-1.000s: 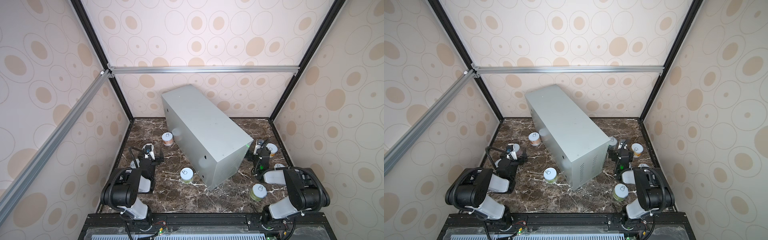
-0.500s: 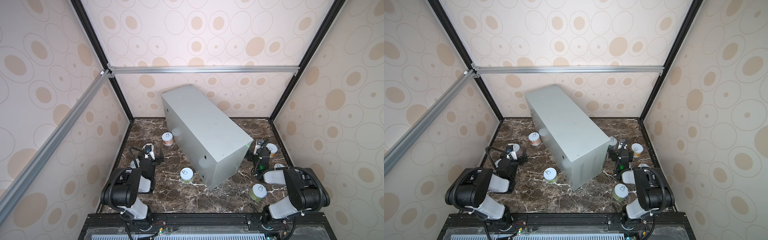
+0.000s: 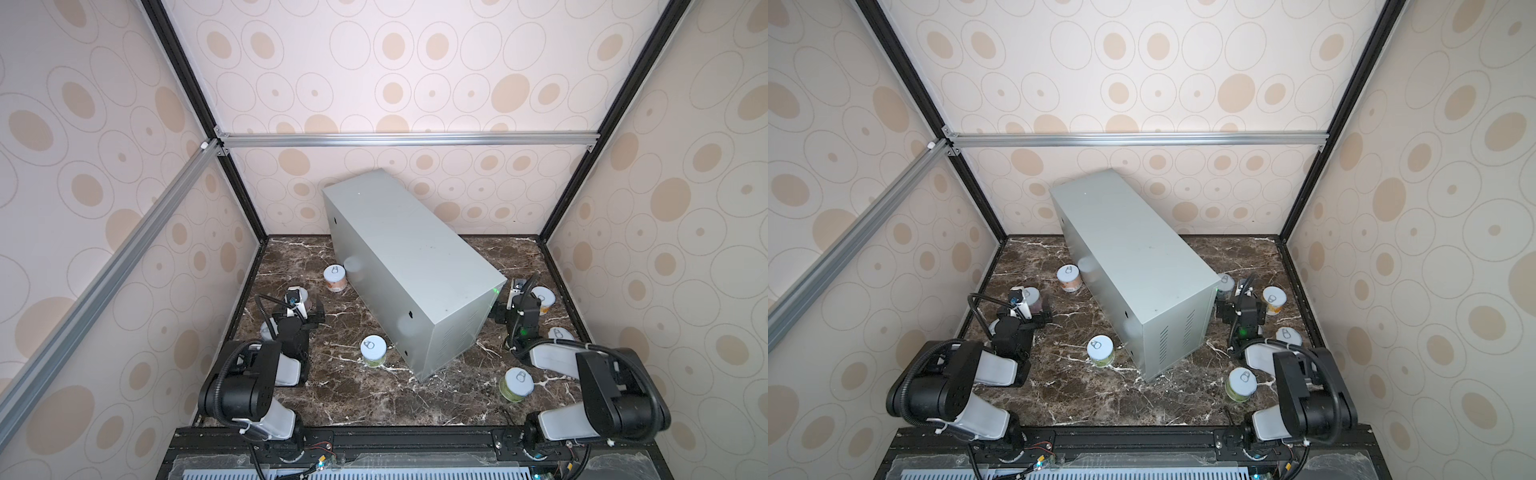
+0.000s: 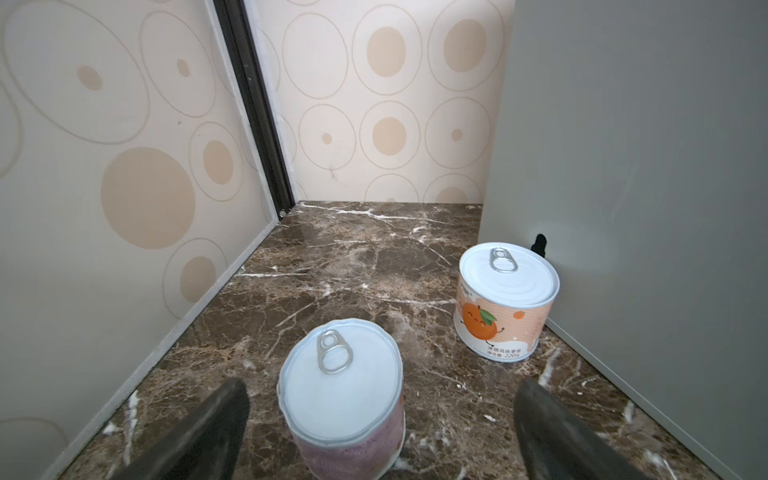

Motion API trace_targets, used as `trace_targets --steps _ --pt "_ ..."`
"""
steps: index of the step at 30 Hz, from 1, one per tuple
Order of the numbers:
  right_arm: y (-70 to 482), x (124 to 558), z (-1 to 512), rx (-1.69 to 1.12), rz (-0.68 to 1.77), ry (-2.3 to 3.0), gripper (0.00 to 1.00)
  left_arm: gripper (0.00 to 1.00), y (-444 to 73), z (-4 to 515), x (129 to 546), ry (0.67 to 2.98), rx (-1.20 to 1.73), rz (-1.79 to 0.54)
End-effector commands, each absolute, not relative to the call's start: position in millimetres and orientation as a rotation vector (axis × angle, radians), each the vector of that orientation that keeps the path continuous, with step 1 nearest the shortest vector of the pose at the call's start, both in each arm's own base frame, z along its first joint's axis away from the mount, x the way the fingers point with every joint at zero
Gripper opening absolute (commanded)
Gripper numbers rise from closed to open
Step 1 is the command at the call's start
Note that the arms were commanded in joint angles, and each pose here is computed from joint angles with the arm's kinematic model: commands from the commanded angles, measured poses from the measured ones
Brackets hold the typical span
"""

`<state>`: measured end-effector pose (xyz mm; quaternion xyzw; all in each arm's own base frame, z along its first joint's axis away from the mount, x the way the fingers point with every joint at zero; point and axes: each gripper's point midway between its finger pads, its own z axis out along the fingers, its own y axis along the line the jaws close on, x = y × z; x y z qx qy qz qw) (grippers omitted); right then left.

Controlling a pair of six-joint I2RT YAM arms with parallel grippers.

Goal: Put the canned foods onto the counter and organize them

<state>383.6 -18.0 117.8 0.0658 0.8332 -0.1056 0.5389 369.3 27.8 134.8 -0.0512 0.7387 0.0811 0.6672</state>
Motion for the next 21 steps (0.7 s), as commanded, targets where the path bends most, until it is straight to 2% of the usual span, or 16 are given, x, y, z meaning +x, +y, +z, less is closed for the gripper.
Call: trace_targets --steps 1,7,13,18,21 --pt "-30.3 369.4 141.2 0.232 -0.311 2.019 1.0 0.99 38.1 158.2 368.9 1.633 -0.175 0.214" --pt "-34.8 335.2 178.3 0.369 -0.237 2.022 1.0 0.99 38.4 204.9 364.8 1.614 -0.234 0.159" --pt "-25.4 301.9 208.2 0.433 -0.106 2.077 1.0 0.99 17.7 246.4 371.0 1.727 -0.247 -0.021" --pt "-7.9 288.2 220.6 0.427 0.027 2.154 1.0 0.99 5.7 253.5 354.1 1.807 -0.338 -0.135" --pt "-0.3 286.3 216.3 0.41 0.071 2.197 1.0 0.99 -4.0 235.5 344.0 1.879 -0.373 -0.168"
